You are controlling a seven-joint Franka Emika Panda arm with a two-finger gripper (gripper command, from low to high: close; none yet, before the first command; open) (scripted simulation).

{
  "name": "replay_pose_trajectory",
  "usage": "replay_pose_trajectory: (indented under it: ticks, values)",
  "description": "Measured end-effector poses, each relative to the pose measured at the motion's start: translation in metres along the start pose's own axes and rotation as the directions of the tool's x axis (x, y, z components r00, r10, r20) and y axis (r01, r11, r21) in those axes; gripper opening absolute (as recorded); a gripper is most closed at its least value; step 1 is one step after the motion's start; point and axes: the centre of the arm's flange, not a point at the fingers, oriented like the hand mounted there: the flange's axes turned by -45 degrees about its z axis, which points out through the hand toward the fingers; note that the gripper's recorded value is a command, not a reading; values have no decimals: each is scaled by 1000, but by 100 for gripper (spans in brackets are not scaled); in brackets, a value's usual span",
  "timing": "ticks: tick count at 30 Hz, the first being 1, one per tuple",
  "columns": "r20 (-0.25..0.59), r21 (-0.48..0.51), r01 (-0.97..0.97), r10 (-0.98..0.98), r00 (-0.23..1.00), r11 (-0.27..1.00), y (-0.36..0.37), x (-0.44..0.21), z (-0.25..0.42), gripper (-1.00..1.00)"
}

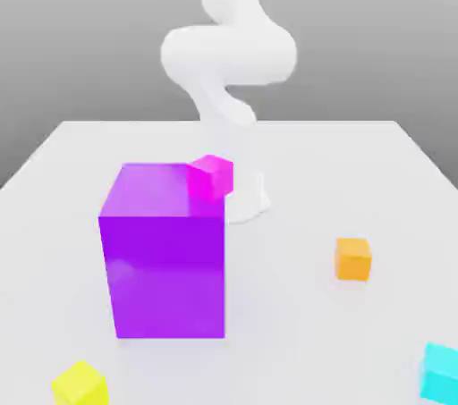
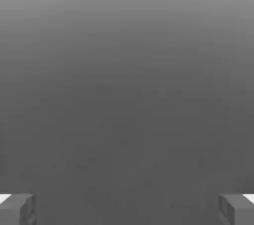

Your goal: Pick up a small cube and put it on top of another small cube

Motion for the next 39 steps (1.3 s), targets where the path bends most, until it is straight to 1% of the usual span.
replay_pose_trajectory:
  ticks: [3,6,9,11,15,19,20,22,28,29,35,39]
  values:
    - [93,86,170,-178,980,982,-43,-27,73,0]
    - [161,183,329,-358,920,927,-89,-69,135,0]
    - [202,289,473,-536,820,832,-134,-124,185,0]
    - [214,364,558,-650,729,746,-163,-168,211,0]
    - [199,504,679,-836,511,534,-205,-265,245,0]
    - [140,619,728,-954,264,293,-224,-364,256,0]
    - [126,637,730,-968,218,248,-225,-382,258,0]
    - [114,651,729,-976,184,213,-227,-401,266,0]
    - [109,656,727,-979,174,203,-228,-434,299,0]
    - [110,656,727,-979,174,203,-228,-439,304,-100]
    - [111,656,727,-979,172,203,-227,-442,306,-100]
    - [110,657,727,-979,173,202,-228,-428,292,-100]
